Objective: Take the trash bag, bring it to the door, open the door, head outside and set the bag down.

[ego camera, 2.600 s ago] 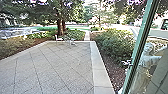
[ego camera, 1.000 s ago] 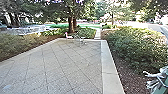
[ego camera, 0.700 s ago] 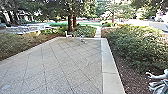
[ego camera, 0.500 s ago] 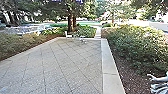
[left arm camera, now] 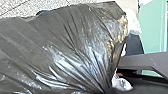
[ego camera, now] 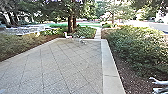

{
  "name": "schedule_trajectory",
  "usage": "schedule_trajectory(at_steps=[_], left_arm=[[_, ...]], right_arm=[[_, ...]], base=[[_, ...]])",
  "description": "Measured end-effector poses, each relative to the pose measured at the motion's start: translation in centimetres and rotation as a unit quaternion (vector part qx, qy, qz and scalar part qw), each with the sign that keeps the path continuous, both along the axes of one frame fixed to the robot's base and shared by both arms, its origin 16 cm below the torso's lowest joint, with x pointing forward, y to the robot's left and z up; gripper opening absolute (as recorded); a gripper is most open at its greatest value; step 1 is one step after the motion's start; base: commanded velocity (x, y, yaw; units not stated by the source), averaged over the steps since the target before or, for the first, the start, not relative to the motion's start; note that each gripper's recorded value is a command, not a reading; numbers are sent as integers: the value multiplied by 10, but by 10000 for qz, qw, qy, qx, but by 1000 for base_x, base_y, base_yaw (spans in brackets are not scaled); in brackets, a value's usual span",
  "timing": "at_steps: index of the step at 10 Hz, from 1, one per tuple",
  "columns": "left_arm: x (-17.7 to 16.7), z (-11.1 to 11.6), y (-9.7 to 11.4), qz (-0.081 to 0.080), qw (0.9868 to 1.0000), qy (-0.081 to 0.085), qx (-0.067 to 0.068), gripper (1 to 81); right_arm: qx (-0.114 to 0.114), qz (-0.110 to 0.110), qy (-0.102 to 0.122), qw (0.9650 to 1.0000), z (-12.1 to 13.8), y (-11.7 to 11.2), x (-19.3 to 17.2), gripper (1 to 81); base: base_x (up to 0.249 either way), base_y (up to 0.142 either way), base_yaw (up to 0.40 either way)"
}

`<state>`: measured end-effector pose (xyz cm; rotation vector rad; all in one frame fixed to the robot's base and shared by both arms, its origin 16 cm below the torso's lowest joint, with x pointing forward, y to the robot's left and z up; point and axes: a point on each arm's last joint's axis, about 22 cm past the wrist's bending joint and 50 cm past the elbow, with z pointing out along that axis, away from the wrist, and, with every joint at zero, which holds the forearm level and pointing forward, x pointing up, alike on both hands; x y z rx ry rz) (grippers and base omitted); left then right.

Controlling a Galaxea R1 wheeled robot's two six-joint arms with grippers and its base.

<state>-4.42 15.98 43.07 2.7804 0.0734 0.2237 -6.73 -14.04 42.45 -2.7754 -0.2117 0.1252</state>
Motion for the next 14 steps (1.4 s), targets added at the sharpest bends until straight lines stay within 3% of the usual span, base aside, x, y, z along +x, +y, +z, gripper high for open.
schedule_trajectory(at_steps=[3, 8, 10, 13, 14], left_arm=[[-21, 0, -1, -14, 9999, 108, -13, 10], [-3, 0, -1, -3, 10000, -10, -9, 10], [-25, 1, -2, -3, 9998, 195, -14, 10], [-57, 5, 0, 1, 9981, 621, -14, 10], [-56, 5, 2, 1, 9980, 634, -12, 10]], right_arm=[[-9, -11, 45, 10000, 1, -1, -13, 811], [-3, -14, 16, 10000, 0, 0, -4, 811], [-2, -42, 164, 9999, 1, 0, -18, 811], [-5, -43, 569, 9984, 6, 0, -49, 811], [-2, -38, 599, 9982, 6, 0, -51, 811]], base=[[137, 0, 0], [45, 0, 0], [0, 0, 0], [0, 0, 0], [0, 0, 0]])
